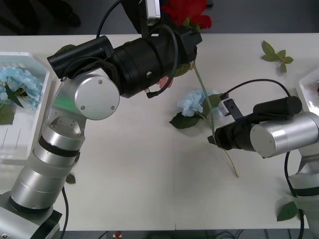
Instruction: Place the red flowers into the right box and the blue flowers into the left box. If a person shows an open palm, hand one flower to the person first, then continue sorting.
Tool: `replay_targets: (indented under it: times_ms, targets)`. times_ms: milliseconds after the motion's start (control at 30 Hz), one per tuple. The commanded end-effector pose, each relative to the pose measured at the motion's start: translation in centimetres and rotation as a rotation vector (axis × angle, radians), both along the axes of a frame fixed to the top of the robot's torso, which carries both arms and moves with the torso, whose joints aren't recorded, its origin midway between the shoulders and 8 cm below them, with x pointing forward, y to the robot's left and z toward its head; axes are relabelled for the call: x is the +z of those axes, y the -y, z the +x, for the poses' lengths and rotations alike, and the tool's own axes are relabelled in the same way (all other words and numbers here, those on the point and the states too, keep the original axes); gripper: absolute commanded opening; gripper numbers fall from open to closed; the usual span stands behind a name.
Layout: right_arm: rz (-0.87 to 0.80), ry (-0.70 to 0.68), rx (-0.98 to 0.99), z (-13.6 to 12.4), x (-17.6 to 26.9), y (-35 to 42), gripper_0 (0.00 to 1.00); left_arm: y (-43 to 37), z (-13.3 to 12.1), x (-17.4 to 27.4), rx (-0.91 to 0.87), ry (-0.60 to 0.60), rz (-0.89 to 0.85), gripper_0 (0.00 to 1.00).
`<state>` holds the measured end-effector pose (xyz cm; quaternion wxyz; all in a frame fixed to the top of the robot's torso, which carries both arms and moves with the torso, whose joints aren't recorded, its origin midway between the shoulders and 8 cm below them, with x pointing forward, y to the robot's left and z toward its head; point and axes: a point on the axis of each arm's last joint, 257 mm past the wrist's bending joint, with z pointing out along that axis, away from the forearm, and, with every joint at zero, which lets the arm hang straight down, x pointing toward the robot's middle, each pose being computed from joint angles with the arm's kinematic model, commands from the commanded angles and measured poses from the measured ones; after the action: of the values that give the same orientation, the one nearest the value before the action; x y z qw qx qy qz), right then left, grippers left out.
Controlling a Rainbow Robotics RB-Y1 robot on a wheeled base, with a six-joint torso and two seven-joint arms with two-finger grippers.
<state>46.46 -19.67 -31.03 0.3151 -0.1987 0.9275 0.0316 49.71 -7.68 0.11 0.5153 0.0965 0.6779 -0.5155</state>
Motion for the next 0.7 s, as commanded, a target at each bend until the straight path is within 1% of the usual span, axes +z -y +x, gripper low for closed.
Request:
replay_targets:
  times_ms: [33, 233, 533, 567, 600, 633, 667, 700]
  targets:
    - [0.03, 0.026, -0.018, 1.2, -0.3, -1.2, 1.0, 1.2, -1.0, 2.4, -0.028, 0.071, 0.0, 0.0]
    - [0.015, 0.05, -0.002, 1.9, -1.4, -2.0, 1.0, 1.1, -1.0, 2.3, -0.026, 0.069, 0.0, 0.0]
    - [-0.001, 0.042, -0.001, 2.9, -2.1, -3.1, 1.0, 1.2, -1.0, 2.2, -0.028, 0.068, 0.001, 0.0]
    - [-0.003, 0.04, 0.0, 3.0, -2.2, -3.3, 0.97, 1.2, -1.0, 2.2, -0.028, 0.068, 0.001, 0.0]
    - [-0.007, 0.042, 0.0, 3.1, -2.2, -3.2, 0.92, 1.1, -1.0, 2.3, -0.027, 0.068, 0.001, 0.0]
    - [-0.008, 0.043, 0.003, 3.1, -2.2, -3.4, 0.75, 1.2, -1.0, 2.2, -0.028, 0.068, 0.001, 0.0]
    - [-0.013, 0.044, 0.007, 3.2, -2.2, -3.5, 0.41, 1.2, -1.0, 2.3, -0.029, 0.068, -0.002, 0.0]
    - [-0.014, 0.046, 0.008, 3.2, -2.1, -3.5, 0.15, 1.2, -1.0, 2.2, -0.029, 0.067, 0.0, 0.0]
